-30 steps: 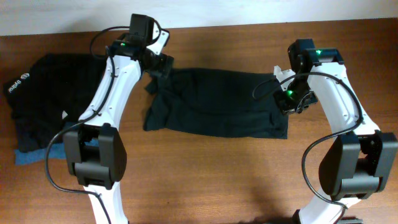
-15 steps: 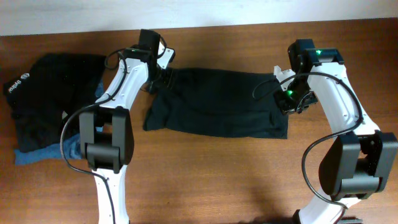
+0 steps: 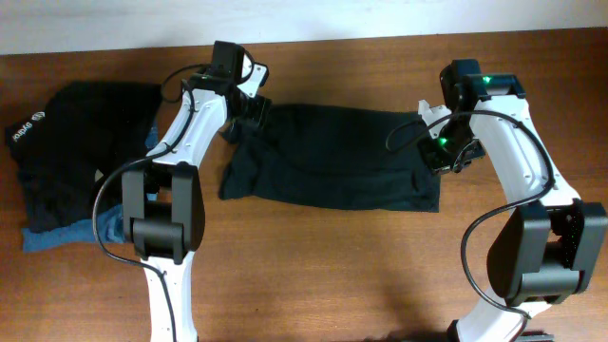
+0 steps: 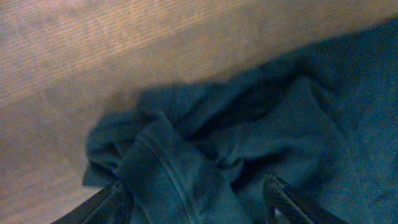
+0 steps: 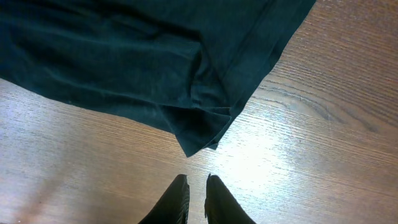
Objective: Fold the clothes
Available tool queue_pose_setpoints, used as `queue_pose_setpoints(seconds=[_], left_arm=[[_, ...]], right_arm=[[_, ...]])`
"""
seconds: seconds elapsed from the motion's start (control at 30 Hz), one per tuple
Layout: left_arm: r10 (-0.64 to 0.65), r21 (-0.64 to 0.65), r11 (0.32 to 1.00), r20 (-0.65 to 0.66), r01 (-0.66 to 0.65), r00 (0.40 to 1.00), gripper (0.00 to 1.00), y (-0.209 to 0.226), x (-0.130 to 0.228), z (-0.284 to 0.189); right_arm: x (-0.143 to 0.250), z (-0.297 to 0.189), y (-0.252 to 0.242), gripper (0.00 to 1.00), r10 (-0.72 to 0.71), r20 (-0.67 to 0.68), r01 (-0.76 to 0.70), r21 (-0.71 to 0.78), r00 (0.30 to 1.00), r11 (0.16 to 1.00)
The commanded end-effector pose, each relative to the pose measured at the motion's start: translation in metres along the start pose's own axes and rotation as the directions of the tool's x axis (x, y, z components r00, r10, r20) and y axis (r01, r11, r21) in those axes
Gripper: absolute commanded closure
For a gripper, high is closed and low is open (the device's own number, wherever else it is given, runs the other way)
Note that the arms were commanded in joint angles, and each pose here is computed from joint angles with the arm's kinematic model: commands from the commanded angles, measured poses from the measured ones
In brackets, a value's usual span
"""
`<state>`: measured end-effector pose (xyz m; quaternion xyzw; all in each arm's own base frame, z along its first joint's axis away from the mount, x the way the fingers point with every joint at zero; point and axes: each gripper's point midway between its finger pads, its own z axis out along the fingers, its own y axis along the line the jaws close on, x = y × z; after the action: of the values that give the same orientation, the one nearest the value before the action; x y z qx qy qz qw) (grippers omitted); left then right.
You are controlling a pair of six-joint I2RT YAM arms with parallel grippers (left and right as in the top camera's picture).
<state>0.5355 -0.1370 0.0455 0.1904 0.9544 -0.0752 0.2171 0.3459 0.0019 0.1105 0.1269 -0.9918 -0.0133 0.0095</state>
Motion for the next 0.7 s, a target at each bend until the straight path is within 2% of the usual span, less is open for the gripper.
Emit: queue_pose_setpoints(seconds=[0.0,0.33,0.4,0.5,0.6,0.67], left_arm=[[-0.015,-0.014,1.0,-0.047,0.014,0.999,0.34,0.002,0.012,0.004],[-0.023,-0.015,1.0,-0.104,0.021,0.994,0.33,0.003,0.028,0.019],[-0.022,-0.016,1.0,-0.104,0.021,0.994,0.33,0.004,0.029,0.023],[-0.019,-0.012,1.0,-0.077,0.018,0.997,0.33,0.004,0.023,0.027],[-0.014,-0.017,1.0,-0.039,0.013,0.999,0.49,0.006,0.014,0.027],[-0.012,-0.02,1.0,-0.025,0.012,1.0,0.56,0.006,0.01,0.027]], right_arm=[[-0.001,0.002,-0.005,0.84,0.016,0.004,-0.016,0.011,1.0,1.0],[-0.057,0.016,-0.021,0.8,0.017,0.211,-0.03,0.061,0.977,0.998],[-0.067,0.024,-0.024,0.69,0.03,0.231,-0.045,0.063,0.972,0.997],[-0.082,0.036,-0.029,0.65,0.03,0.259,-0.05,0.07,0.965,0.996],[-0.094,0.052,-0.035,0.66,0.067,0.276,-0.088,0.066,0.959,0.994],[-0.098,0.065,-0.039,0.71,0.103,0.268,-0.122,0.057,0.958,0.991]])
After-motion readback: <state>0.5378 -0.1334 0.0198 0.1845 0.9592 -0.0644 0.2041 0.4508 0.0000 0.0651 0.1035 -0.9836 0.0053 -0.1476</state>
